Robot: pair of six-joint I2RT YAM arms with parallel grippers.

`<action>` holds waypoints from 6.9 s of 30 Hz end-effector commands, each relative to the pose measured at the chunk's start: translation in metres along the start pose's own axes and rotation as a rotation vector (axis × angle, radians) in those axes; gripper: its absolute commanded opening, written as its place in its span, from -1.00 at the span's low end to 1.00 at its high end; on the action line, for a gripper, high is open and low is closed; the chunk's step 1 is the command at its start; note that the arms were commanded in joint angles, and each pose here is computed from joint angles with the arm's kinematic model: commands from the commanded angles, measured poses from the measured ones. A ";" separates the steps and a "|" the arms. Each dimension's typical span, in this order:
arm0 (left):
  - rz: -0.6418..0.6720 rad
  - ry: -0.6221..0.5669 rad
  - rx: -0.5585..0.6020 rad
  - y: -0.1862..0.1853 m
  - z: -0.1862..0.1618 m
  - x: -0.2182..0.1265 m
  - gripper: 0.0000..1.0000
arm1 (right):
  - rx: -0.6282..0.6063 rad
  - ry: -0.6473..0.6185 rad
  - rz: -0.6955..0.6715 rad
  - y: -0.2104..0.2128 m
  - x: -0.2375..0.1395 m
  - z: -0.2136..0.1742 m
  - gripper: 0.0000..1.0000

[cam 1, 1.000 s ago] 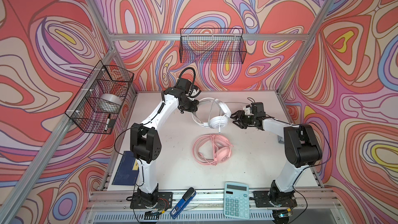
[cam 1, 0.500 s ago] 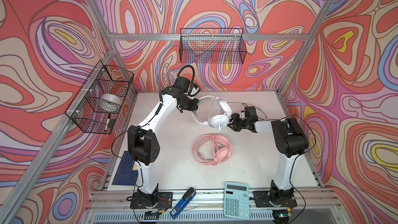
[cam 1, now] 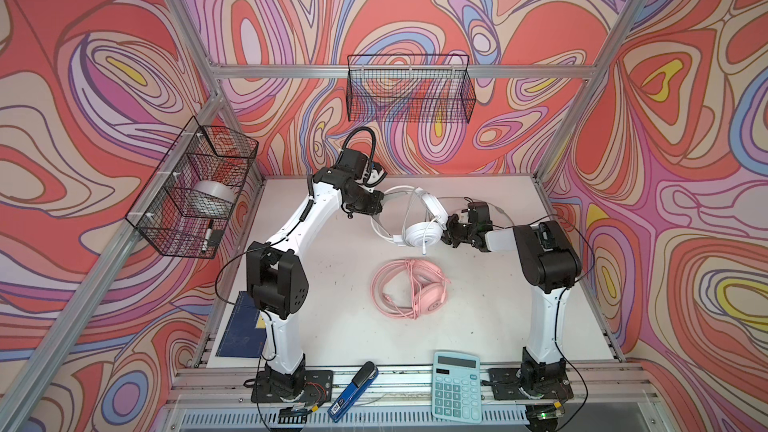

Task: Wrap the headphones

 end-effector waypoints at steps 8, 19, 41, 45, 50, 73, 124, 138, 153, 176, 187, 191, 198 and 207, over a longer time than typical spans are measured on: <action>-0.035 -0.065 -0.013 -0.011 0.009 -0.018 -1.00 | -0.026 -0.023 -0.017 -0.006 0.008 0.006 -0.88; 0.018 -0.097 -0.271 0.016 0.013 -0.010 -1.00 | -0.216 -0.207 -0.168 0.002 -0.044 0.007 -1.00; 0.142 -0.090 -0.725 0.056 -0.003 0.015 -1.00 | -0.842 -0.552 -0.360 0.060 -0.110 -0.056 -1.00; 0.218 -0.090 -0.747 0.066 -0.007 0.011 -1.00 | -0.978 -0.612 -0.310 0.080 -0.120 -0.076 -1.00; 0.277 -0.084 -0.770 0.073 -0.010 0.010 -1.00 | -1.142 -0.605 -0.229 0.102 -0.120 -0.101 -1.00; 0.456 0.048 -0.658 0.091 -0.020 0.028 -1.00 | -1.597 -0.547 0.001 0.159 -0.122 -0.176 -0.98; 0.216 -0.076 -0.423 0.052 0.016 0.009 -1.00 | -0.806 -0.257 -0.243 0.093 -0.149 -0.024 -0.32; 0.117 -0.094 -0.193 0.020 0.026 -0.034 -1.00 | -0.639 0.085 -0.029 0.057 -0.059 -0.027 0.17; 0.018 -0.146 -0.136 -0.002 0.037 -0.055 -1.00 | -0.747 0.226 -0.066 0.045 -0.025 -0.039 0.18; 0.012 -0.080 -0.092 0.002 0.006 -0.042 -1.00 | -0.605 0.305 -0.097 0.033 0.080 -0.057 -1.00; 0.037 -0.076 -0.140 0.015 -0.001 -0.035 -1.00 | -0.482 -0.054 -0.456 -0.020 0.030 0.002 -1.00; 0.053 -0.073 -0.153 0.021 -0.002 -0.030 -1.00 | -0.398 -0.222 -0.530 -0.041 -0.017 0.021 -1.00; 0.054 -0.053 -0.172 0.027 -0.003 -0.014 -1.00 | -0.327 -0.454 -0.616 -0.059 -0.090 0.018 -1.00; 0.070 -0.050 -0.199 0.037 0.002 -0.002 -1.00 | -0.467 -0.457 -0.389 -0.031 -0.119 -0.017 -0.96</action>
Point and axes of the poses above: each gripper's point midway between its finger pads, its own x axis out along the fingers, its own y axis along the line the jaws close on, z = x × y, the point moved 2 cm from there along -x, back along the fingers, and after that the axes turned 1 degree about x, right-handed, at the moved point
